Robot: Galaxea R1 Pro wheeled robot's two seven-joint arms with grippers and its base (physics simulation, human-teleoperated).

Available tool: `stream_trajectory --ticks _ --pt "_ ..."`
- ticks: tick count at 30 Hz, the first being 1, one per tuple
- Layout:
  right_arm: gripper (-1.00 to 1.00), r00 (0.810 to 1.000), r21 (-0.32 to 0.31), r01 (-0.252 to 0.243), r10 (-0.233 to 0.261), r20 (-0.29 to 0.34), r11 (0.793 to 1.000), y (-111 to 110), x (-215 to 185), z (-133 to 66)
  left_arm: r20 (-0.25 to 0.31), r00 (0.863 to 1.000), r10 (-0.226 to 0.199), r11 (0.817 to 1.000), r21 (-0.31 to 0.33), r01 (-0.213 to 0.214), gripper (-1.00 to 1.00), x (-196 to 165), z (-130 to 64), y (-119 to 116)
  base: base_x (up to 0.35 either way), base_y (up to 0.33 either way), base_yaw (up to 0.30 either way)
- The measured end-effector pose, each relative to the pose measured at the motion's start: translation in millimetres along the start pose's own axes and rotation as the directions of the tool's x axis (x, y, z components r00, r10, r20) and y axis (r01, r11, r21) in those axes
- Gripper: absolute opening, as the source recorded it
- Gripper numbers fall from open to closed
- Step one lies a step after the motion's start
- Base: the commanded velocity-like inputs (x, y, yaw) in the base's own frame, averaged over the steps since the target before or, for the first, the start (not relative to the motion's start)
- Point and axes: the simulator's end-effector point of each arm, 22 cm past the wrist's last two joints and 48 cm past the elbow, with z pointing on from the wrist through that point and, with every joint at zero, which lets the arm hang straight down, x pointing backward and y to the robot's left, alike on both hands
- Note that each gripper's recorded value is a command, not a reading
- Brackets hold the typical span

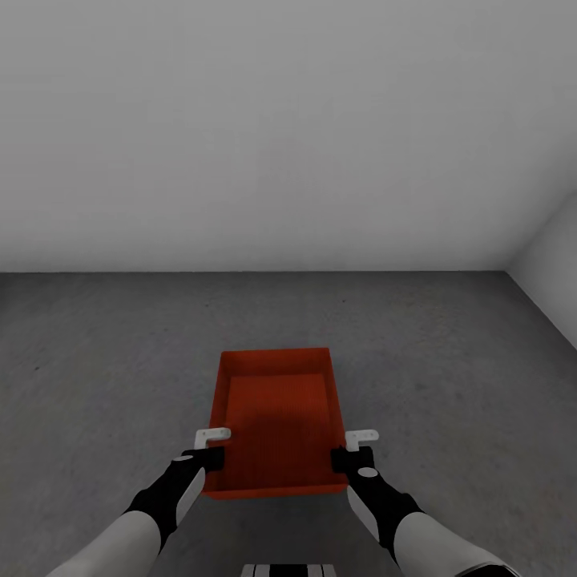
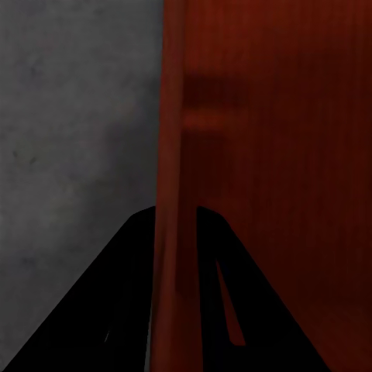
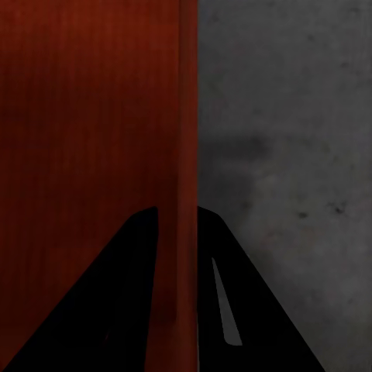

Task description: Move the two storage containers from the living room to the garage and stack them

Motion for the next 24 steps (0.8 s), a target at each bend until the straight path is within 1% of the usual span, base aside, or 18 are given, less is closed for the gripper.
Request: stream_trajectory --ticks 24 --pt "-1.0 1.0 0.001 0.0 0.0 0.0 1.0 -0.1 0.0 0.0 0.0 1.0 0.0 1.0 0.0 0.0 -1.0 -0.2 0.0 0.0 0.0 0.0 0.0"
